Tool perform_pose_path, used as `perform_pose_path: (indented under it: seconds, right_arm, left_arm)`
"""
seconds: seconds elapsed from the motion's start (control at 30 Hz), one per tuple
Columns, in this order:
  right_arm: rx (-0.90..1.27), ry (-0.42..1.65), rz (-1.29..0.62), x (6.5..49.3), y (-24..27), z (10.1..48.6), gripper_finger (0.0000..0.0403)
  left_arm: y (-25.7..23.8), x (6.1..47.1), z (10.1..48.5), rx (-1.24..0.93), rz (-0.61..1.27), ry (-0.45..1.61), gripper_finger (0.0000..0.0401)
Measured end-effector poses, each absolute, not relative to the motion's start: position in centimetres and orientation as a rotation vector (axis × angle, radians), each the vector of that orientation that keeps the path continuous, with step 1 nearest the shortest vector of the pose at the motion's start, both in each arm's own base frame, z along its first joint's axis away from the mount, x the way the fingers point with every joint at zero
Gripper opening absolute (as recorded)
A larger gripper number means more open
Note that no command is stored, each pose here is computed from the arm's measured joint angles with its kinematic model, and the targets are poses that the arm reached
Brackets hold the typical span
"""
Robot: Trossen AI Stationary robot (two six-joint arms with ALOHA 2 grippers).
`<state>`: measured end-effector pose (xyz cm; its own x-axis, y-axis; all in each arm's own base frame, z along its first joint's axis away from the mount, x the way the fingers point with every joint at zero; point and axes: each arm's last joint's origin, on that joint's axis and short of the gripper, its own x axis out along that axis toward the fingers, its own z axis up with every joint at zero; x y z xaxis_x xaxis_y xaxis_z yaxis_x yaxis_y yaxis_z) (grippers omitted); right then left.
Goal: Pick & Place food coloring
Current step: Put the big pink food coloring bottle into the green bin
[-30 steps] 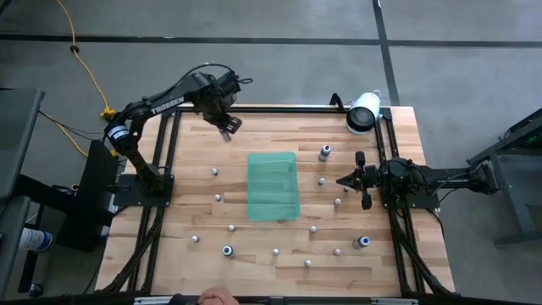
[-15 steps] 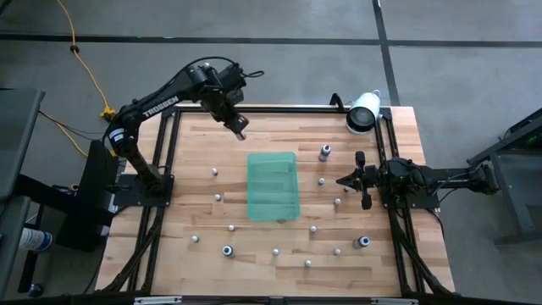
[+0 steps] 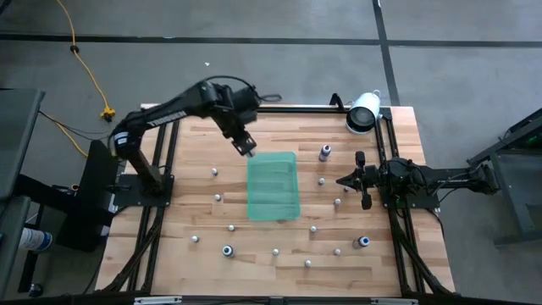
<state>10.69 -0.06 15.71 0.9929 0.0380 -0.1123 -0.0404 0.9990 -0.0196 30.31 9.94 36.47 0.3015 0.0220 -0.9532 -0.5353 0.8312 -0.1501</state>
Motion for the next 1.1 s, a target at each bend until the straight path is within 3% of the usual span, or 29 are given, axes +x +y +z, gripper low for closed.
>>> perform_pose_path:
  seconds: [0.47,1.1]
  right_arm:
    - [-0.022,0.114,0.039,10.7,-0.1,15.7,0.0000]
    - [-0.022,0.112,0.040,10.7,-0.1,15.7,0.0000]
  left_arm:
    - [9.7,35.5,30.2,-0.329,0.354,1.398,0.0105]
    - [10.8,38.0,26.0,-0.310,0.337,1.447,0.0105]
